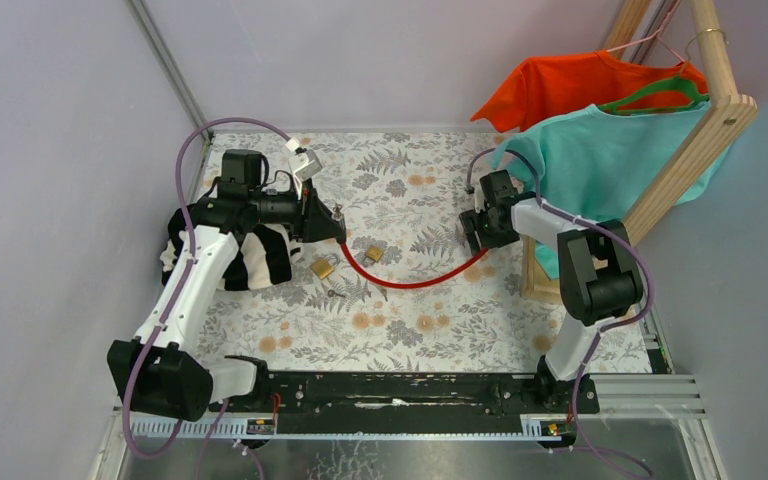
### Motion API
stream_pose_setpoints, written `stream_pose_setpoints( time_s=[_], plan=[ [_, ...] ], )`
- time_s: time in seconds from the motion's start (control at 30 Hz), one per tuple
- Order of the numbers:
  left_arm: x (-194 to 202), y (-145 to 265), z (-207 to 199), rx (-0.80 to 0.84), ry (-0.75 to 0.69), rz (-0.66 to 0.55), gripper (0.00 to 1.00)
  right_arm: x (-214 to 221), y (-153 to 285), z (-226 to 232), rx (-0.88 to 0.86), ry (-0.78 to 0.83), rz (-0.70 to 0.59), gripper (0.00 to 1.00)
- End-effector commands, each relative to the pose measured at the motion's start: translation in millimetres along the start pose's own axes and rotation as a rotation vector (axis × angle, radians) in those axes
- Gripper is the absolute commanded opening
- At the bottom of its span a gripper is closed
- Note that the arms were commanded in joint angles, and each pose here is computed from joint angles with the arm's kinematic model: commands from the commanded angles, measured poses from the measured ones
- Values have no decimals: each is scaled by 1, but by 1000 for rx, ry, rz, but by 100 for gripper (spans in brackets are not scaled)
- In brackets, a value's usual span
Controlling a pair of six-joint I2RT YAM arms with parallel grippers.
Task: Lock with the key
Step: Lock the lock.
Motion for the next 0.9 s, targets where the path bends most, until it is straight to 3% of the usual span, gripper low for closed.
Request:
stream_pose_setpoints(
  time_s=[0.0,0.37,0.87],
  plan=[
    [1,2,-6,25,-16,-6,0,-26,4,-13,43,-60,-67,74],
    [2,3,-8,34,-16,-7,0,-26,-15,-25,29,-120,-40,71],
    [6,-1,-4,46,2,-8,0,-21,-29,-21,9,-112,-34,35]
  ],
)
Point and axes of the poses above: each gripper's point midway between its finger pads, its own y axis back along the fingers, its own z axis along the line the jaws close on, x = y × z, the point moved 2 cm from there along y, back along the fingers, and after that the axes turned 10 degrees about y, right-handed, at the moved point
